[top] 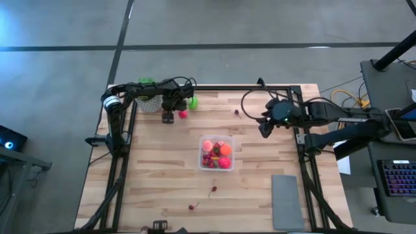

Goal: Pick and placing Produce into tupperware
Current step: Put the red strawberry into the transparent container

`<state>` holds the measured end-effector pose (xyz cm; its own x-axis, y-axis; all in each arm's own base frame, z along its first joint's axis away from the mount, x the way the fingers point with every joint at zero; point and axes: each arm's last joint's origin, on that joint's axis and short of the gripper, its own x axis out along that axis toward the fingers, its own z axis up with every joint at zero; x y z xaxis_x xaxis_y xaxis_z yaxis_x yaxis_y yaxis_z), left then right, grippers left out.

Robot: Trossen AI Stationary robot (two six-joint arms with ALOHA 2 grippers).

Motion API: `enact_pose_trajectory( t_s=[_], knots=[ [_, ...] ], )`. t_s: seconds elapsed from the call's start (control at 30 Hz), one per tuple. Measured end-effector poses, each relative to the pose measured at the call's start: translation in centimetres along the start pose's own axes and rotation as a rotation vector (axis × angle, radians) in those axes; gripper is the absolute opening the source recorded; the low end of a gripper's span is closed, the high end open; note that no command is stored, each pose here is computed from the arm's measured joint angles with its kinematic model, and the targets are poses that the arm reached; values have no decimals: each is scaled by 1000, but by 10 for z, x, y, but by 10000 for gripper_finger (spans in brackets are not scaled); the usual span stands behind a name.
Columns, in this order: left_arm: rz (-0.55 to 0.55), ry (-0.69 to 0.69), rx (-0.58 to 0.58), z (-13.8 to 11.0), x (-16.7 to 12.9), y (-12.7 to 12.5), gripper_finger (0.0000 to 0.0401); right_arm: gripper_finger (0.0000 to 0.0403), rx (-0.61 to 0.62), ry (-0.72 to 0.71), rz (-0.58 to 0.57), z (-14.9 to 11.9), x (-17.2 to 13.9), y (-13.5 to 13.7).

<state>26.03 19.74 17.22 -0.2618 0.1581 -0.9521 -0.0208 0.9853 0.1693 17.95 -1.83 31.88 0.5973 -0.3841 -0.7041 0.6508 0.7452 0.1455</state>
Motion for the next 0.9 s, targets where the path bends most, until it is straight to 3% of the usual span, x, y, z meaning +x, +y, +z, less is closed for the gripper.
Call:
enact_pose_trajectory(
  t_s=[0.33,0.67,0.9],
  knots=[
    [46,30,176,-2,0,3,260,185,37,-68,87,7,-28,-7],
    [72,2,153,0,1,7,260,185,40,-103,140,5,-43,-15],
    [-18,-48,78,0,4,3,260,185,29,-84,127,2,-44,-17]
  ],
)
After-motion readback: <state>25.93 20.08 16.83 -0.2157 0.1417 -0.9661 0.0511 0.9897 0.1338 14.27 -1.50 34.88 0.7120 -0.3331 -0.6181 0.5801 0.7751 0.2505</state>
